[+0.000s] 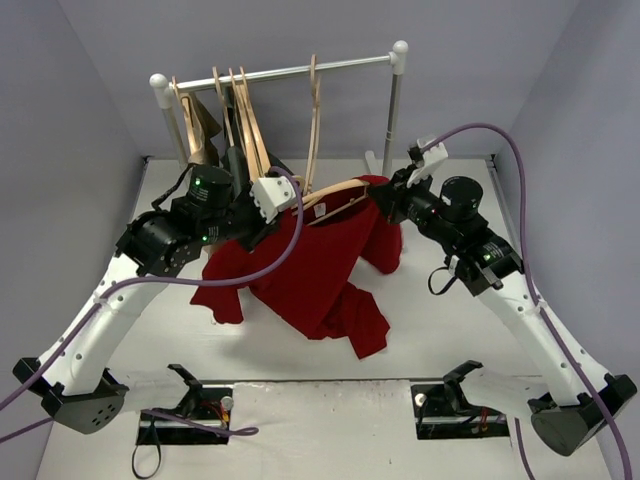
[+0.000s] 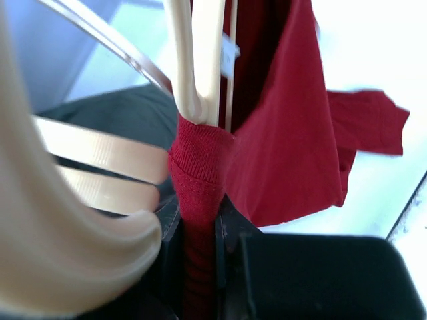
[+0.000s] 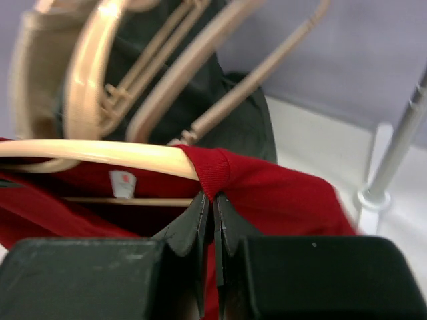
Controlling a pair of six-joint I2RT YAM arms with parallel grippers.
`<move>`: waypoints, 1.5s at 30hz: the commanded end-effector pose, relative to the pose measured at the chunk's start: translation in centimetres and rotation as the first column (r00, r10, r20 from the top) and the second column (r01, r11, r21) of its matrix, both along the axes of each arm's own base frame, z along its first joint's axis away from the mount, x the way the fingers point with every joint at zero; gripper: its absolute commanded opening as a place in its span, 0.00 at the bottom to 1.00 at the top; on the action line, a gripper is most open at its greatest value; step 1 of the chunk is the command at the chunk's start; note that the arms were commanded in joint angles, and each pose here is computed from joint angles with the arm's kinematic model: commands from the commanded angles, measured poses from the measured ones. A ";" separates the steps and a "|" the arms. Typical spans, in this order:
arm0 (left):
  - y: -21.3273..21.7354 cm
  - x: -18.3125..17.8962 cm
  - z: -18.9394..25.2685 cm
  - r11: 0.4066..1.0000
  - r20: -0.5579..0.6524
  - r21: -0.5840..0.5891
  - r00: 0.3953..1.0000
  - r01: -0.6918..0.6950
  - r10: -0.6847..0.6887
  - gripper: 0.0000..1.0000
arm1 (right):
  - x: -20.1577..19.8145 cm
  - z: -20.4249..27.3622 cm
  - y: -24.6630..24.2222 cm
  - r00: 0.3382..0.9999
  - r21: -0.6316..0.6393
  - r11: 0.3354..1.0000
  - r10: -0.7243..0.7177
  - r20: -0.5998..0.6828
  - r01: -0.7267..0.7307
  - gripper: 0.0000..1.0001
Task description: Place the t-shirt on the hanger
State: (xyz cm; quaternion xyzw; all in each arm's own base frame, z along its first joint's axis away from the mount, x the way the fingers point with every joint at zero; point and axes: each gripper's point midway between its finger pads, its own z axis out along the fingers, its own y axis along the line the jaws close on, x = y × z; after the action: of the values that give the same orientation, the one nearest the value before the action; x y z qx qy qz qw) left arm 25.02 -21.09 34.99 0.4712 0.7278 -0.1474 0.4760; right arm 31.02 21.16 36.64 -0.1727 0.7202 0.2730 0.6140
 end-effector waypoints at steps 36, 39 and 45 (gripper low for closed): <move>-2.6 -3.1 -0.4 0.941 0.083 -0.338 0.996 0.017 0.012 0.00 | -6.7 -2.9 4.6 0.990 -0.105 0.986 0.134 0.035 -0.130 0.58; -2.1 -3.9 -1.2 0.945 0.087 -0.325 0.996 0.033 -0.005 0.00 | -7.5 -0.6 3.5 0.982 -0.119 0.984 0.150 0.117 -0.136 0.66; -1.7 -5.2 -2.1 0.958 0.085 -0.273 0.994 0.090 -0.069 0.00 | -8.8 0.3 3.3 0.944 -0.235 0.947 0.265 0.198 -0.217 0.73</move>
State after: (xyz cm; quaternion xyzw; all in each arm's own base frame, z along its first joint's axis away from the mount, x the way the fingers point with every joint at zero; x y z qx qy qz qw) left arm 20.26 -22.04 29.26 0.4147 0.7157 -0.2306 0.5124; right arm 22.63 24.28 33.88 -0.3029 0.6958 0.2576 0.5981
